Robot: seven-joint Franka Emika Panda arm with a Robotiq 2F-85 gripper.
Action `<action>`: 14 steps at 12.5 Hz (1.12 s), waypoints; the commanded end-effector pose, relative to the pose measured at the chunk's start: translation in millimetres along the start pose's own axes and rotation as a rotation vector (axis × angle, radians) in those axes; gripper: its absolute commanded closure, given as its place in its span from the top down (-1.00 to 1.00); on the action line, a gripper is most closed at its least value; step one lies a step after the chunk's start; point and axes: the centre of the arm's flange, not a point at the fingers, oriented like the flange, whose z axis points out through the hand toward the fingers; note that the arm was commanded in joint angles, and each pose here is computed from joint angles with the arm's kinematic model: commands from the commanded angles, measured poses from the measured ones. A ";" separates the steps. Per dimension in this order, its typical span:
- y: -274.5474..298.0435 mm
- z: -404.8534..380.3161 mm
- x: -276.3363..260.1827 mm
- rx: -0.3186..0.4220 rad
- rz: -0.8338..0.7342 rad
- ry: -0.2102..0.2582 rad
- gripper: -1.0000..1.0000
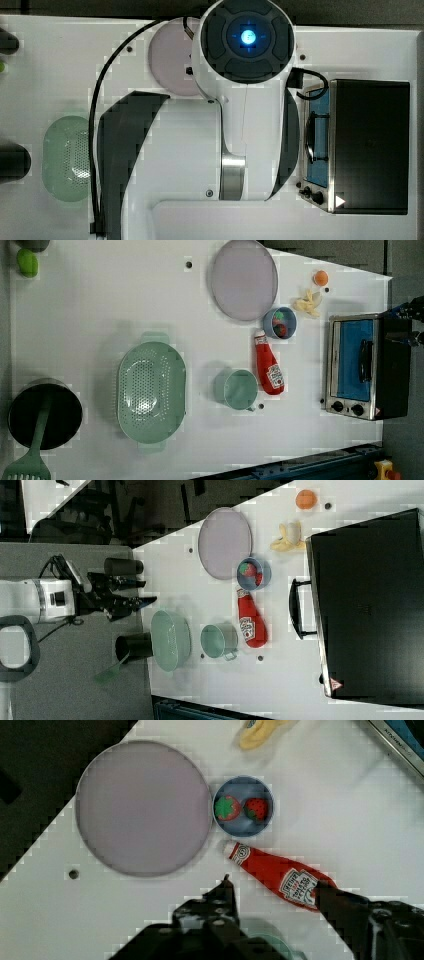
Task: Pick Ketchup from the table and place it in strainer.
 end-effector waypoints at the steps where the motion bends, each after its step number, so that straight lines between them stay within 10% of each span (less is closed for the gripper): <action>1: 86.3 -63.4 -58.0 -0.038 0.038 0.000 0.58; 3: 83.9 -56.0 -57.1 -0.049 0.035 -0.011 0.99; 9: 62.0 37.4 -49.1 -0.145 -0.007 -0.106 1.00; 14: 39.4 127.8 -33.8 -0.092 -0.476 -0.116 1.00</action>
